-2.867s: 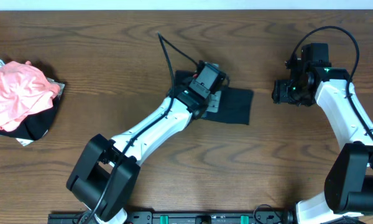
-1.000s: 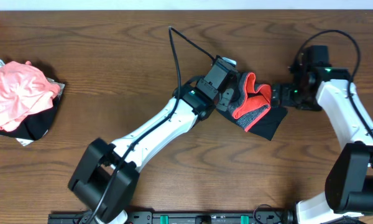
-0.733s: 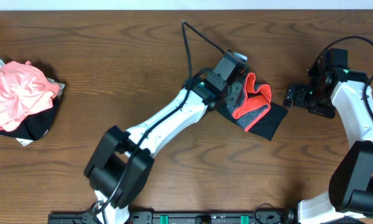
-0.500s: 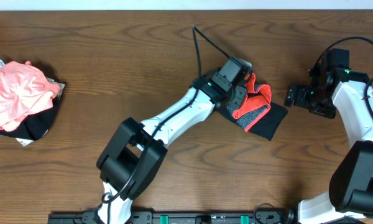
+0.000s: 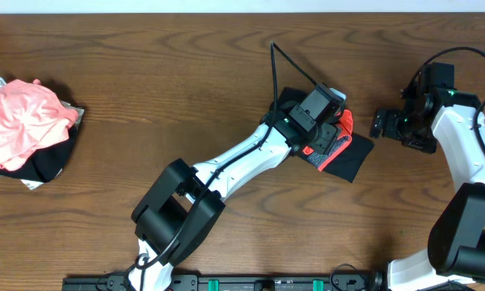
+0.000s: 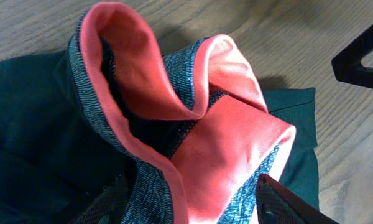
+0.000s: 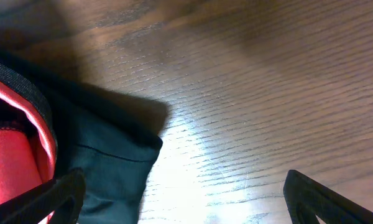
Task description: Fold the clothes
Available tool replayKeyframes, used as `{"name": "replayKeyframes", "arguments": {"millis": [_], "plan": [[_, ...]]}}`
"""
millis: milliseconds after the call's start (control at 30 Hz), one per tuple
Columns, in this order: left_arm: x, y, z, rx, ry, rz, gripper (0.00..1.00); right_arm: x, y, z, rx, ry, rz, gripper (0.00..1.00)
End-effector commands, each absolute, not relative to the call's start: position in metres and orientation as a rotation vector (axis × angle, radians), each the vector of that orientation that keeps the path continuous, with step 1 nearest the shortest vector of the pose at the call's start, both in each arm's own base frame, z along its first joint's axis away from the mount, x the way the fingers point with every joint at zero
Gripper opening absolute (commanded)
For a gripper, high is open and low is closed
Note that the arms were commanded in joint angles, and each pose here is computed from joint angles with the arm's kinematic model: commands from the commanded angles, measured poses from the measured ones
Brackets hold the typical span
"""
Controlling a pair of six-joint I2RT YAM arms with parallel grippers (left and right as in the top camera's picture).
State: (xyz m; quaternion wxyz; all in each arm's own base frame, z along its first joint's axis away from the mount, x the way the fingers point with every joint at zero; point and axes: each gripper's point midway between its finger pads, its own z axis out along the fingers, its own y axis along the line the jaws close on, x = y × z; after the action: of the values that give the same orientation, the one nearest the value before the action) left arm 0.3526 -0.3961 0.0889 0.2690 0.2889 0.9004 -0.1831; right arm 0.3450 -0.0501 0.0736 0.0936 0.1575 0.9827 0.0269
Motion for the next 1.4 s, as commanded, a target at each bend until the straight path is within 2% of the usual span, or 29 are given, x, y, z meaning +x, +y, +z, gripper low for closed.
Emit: {"name": "replayKeyframes", "arguments": {"millis": [0, 200, 333, 533, 567, 633, 833, 1067, 1167, 1233, 1367], "plan": [[0.364, -0.392, 0.08, 0.758, 2.427, -0.419, 0.66, 0.345, -0.05, 0.077, 0.495, 2.905, 0.094, 0.99], [0.368, -0.387, 0.047, 0.802, 2.456, -0.339, 0.67, 0.344, -0.05, 0.077, 0.496, 2.909, 0.094, 0.99], [0.386, -0.364, 0.03, 0.739, 2.458, -0.147, 0.64, 0.343, -0.049, 0.076, 0.496, 2.913, 0.104, 0.99], [0.404, -0.349, 0.061, 0.665, 2.41, -0.127, 0.15, 0.343, -0.049, 0.077, 0.496, 2.912, 0.105, 0.99], [0.407, -0.348, 0.074, 0.656, 2.388, -0.138, 0.09, 0.343, -0.049, 0.077, 0.496, 2.912, 0.105, 0.99], [0.409, -0.348, 0.104, 0.645, 2.336, -0.163, 0.06, 0.343, -0.049, 0.077, 0.496, 2.912, 0.104, 0.99], [0.4, -0.337, 0.234, 0.555, 2.117, -0.289, 0.06, 0.343, -0.048, 0.077, 0.495, 2.912, 0.112, 0.98], [0.38, -0.274, 0.386, 0.385, 1.819, -0.378, 0.06, 0.348, -0.028, 0.08, 0.411, 2.901, 0.28, 0.93], [0.369, -0.24, 0.437, 0.302, 1.703, -0.396, 0.06, 0.355, 0.01, 0.091, 0.182, 2.844, 0.576, 0.88], [0.365, -0.216, 0.463, 0.248, 1.64, -0.392, 0.06, 0.356, 0.05, 0.111, -0.096, 2.722, 0.848, 0.78], [0.364, -0.189, 0.474, 0.198, 1.623, -0.357, 0.06, 0.351, 0.076, 0.125, -0.293, 2.658, 0.897, 0.8]]}}
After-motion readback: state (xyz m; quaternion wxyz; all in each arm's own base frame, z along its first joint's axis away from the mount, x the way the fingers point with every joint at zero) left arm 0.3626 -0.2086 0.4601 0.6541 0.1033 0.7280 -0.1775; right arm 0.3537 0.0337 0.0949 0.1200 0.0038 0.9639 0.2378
